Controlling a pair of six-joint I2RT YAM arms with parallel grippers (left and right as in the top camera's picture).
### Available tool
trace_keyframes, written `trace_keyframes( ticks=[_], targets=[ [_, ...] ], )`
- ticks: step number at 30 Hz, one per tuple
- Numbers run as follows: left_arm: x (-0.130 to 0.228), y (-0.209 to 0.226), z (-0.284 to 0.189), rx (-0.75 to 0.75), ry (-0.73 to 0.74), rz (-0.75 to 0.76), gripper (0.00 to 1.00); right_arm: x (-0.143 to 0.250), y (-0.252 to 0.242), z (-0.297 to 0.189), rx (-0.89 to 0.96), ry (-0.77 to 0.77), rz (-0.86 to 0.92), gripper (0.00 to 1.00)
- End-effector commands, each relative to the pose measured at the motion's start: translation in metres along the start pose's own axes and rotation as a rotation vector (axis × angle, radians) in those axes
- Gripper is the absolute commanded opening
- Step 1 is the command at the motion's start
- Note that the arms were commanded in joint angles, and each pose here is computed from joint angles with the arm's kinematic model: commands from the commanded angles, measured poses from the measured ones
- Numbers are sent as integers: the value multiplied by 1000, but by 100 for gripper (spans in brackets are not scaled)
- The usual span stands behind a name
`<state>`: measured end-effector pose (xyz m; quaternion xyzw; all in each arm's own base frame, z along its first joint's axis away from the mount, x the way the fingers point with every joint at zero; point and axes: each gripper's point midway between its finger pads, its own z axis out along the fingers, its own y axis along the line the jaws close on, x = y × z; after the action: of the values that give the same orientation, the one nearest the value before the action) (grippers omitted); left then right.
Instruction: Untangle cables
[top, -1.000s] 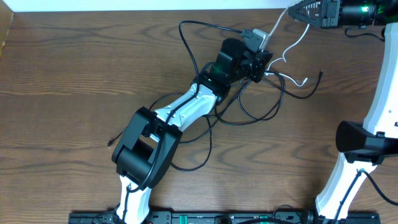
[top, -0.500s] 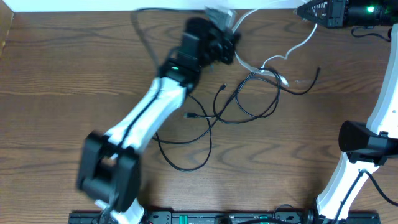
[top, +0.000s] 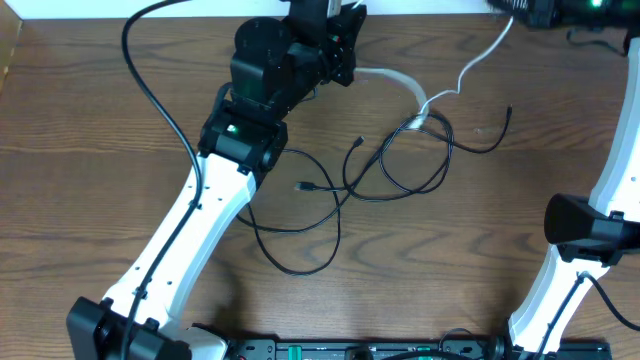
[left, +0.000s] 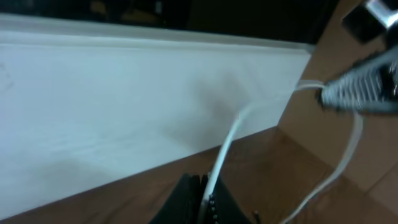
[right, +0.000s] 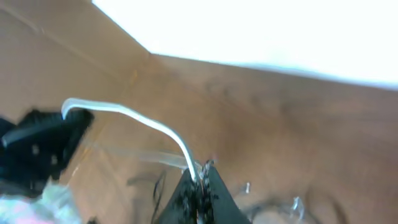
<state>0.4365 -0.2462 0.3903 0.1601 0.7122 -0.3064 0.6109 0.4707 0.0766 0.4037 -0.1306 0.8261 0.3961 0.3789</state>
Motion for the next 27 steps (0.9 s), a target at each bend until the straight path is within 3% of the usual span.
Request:
trace_keyframes(
  ticks=[1, 7, 14, 19, 23, 27],
  targets=[
    [-6, 5, -6, -25, 1, 7, 7, -28, 26, -23, -58, -107, -27, 1],
    [8, 8, -6, -37, 57, -8, 8, -54, 46, -48, 42, -220, -275, 1],
    [33, 13, -9, -60, 158, -35, 8, 2, -1, -1, 189, 14, -93, 1],
    [45, 15, -12, -71, 207, -49, 8, 39, -37, 48, 195, 169, -12, 1],
    [52, 16, -13, -77, 234, -56, 7, 56, -79, 98, 216, 227, 3, 1],
    [55, 16, -14, -80, 248, -60, 7, 57, -132, 120, 354, 217, -9, 1]
  ],
)
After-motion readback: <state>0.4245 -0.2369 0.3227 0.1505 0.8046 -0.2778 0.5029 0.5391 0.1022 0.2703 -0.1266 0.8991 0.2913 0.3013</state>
